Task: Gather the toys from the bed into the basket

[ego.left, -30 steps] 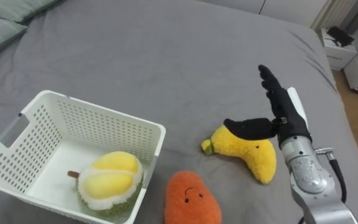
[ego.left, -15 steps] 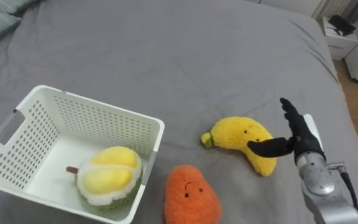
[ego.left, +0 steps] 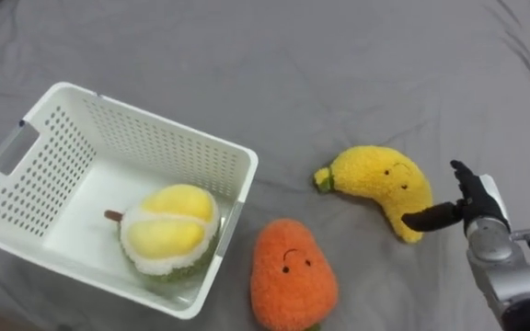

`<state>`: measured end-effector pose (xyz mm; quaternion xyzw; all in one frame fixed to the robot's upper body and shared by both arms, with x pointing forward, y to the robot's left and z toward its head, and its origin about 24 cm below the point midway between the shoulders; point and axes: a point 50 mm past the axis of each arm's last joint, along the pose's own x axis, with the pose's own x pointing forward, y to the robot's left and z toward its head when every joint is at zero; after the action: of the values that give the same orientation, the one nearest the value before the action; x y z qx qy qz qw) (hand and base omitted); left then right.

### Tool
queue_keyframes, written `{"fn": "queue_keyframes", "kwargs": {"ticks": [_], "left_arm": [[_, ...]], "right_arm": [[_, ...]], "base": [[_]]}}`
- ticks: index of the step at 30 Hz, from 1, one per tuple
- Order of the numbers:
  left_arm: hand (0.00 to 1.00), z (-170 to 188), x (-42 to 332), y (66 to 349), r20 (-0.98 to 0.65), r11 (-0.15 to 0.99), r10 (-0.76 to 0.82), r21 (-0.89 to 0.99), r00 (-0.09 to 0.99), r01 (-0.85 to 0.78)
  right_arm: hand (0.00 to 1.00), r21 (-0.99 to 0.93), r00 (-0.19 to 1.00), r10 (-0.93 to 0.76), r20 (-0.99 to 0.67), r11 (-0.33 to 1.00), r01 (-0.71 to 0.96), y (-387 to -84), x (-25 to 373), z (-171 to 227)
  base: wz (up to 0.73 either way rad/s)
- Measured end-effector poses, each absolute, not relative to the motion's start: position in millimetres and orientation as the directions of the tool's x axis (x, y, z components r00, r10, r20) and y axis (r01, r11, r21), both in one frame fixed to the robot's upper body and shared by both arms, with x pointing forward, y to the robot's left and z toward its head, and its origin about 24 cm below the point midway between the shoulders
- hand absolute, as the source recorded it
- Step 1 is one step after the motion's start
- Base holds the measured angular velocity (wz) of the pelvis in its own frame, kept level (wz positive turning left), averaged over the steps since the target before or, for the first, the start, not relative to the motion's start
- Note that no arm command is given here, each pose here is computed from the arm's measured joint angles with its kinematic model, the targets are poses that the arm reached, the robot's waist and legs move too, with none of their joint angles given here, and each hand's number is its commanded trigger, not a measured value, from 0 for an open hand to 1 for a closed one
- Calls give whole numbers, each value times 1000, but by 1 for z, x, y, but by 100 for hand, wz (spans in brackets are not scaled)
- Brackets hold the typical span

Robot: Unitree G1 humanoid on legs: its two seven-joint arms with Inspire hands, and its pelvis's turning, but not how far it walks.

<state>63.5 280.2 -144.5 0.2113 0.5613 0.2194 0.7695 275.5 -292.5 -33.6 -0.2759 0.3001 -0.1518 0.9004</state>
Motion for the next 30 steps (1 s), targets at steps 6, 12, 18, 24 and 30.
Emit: {"fn": "queue_keyframes", "kwargs": {"ticks": [6,12,18,24,30], "left_arm": [[0,-144,81,276,-768,827,552,554,324,-96],[0,-144,91,272,-770,836,532,543,353,-78],[0,-142,100,270,-757,838,527,539,387,-85],[0,-144,100,269,-768,845,521,527,372,-94],[0,-145,99,267,-772,848,512,523,376,-81]], "right_arm": [[0,-598,757,-466,-458,792,125,-298,278,-33],[0,-631,745,-482,-461,768,108,-298,277,-37],[0,-643,746,-480,-462,761,91,-297,275,-39],[0,-622,741,-492,-457,772,129,-296,276,-39],[0,-632,748,-492,-446,765,126,-295,281,-35]], "base": [[2],[0],[0],[3],[-1]]}}
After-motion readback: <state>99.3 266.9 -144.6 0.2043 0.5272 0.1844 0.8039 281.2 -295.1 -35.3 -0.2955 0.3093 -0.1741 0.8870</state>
